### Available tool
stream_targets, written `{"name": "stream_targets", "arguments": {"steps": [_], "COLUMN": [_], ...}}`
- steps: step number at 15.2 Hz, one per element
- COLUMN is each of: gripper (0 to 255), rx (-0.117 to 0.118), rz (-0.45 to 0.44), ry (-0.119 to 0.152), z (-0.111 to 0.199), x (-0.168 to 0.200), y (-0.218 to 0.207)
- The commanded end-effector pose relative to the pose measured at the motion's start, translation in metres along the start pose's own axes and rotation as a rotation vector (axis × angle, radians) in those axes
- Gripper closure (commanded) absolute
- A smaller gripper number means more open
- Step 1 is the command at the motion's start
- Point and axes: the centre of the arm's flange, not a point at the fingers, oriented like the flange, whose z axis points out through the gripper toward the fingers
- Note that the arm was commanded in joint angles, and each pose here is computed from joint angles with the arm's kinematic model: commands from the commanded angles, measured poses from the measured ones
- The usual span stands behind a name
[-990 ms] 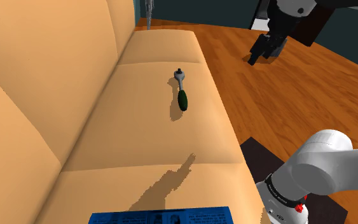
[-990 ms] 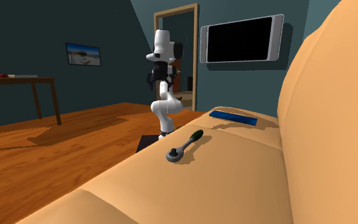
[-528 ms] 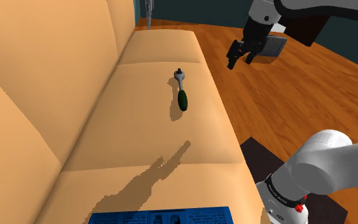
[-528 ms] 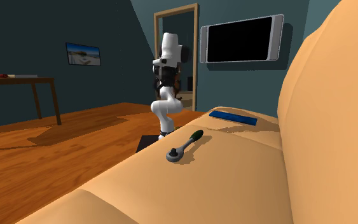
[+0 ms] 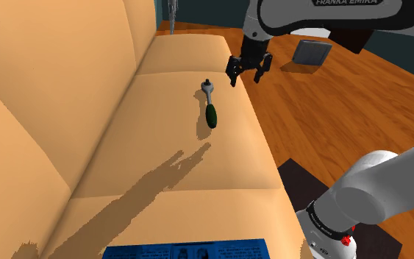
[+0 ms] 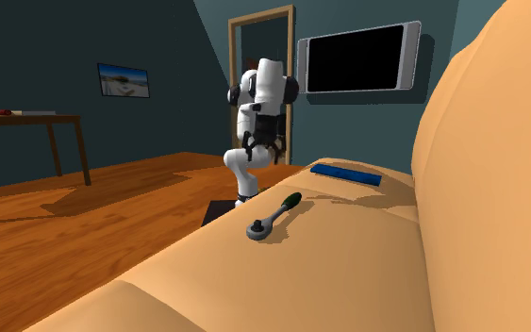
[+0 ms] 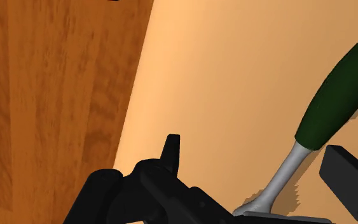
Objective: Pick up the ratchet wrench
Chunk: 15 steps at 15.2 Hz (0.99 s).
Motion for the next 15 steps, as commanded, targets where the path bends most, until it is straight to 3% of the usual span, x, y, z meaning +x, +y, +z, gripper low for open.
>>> {"name": "stream_targets", "arguments": {"steps": [1, 11, 15], "gripper": [0, 0, 0], "rx": [-0.006, -0.039, -0.039], "rz": [0.051, 0.282, 0.282], "ry": [-0.019, -0.109, -0.109], "z": [0.015, 0.093, 0.114], "x": [0.018, 0.112, 0.11], "y": [-0.015, -0.089, -0.09]}}
